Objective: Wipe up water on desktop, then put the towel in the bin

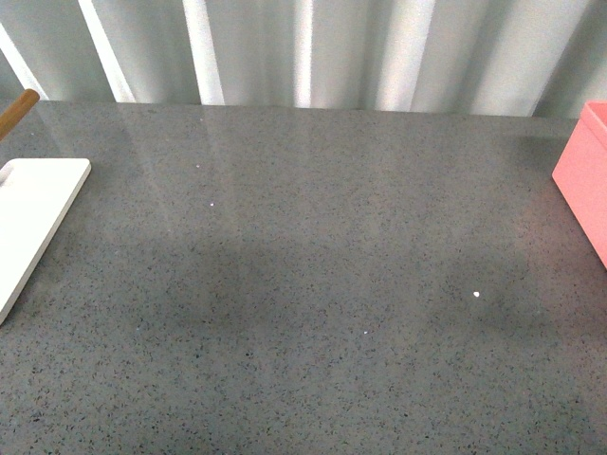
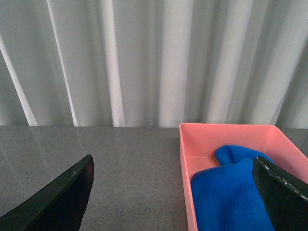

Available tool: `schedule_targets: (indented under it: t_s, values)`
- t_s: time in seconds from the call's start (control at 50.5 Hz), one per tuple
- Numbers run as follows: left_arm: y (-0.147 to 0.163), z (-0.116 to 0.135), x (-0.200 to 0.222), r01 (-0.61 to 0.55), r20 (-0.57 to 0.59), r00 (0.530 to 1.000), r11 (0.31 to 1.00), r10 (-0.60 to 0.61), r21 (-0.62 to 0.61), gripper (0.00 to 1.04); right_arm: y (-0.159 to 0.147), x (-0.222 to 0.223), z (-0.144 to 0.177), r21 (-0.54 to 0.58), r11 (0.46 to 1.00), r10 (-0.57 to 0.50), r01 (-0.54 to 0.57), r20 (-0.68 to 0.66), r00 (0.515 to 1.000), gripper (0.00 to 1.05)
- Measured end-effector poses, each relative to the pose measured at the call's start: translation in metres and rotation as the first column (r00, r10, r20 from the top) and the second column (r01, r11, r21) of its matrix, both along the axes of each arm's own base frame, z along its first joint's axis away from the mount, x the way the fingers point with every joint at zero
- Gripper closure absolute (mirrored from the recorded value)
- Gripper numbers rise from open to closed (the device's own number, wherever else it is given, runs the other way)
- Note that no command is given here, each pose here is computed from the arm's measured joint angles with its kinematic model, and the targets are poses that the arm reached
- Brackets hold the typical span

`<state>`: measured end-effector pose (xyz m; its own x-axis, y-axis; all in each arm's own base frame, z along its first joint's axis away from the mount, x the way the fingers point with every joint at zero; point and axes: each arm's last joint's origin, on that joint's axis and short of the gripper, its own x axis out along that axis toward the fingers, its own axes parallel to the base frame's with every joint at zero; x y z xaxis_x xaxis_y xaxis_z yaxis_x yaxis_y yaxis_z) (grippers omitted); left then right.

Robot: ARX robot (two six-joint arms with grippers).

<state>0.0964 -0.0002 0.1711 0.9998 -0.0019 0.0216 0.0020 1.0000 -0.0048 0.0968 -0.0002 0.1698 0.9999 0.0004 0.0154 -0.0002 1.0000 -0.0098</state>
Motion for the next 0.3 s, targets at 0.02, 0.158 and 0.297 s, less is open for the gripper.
schedule_targets:
  t_s: [0.02,0.158,0.297]
  values:
    - [0.0,0.0,0.0,0.0,0.0,1.0,1.0,0.0,0.0,0.07,0.0,0.0,0.0,0.0,1.0,0.0,0.0,0.0,1.0,0.07]
    - [0.0,0.0,0.0,0.0,0.0,1.0,1.0,0.0,0.0,0.07,0.0,0.0,0.0,0.0,1.0,0.0,0.0,0.0,1.0,0.07]
    - [0.0,0.0,0.0,0.0,0.0,1.0,1.0,0.0,0.0,0.07,0.0,0.0,0.0,0.0,1.0,0.0,0.0,0.0,1.0,0.07]
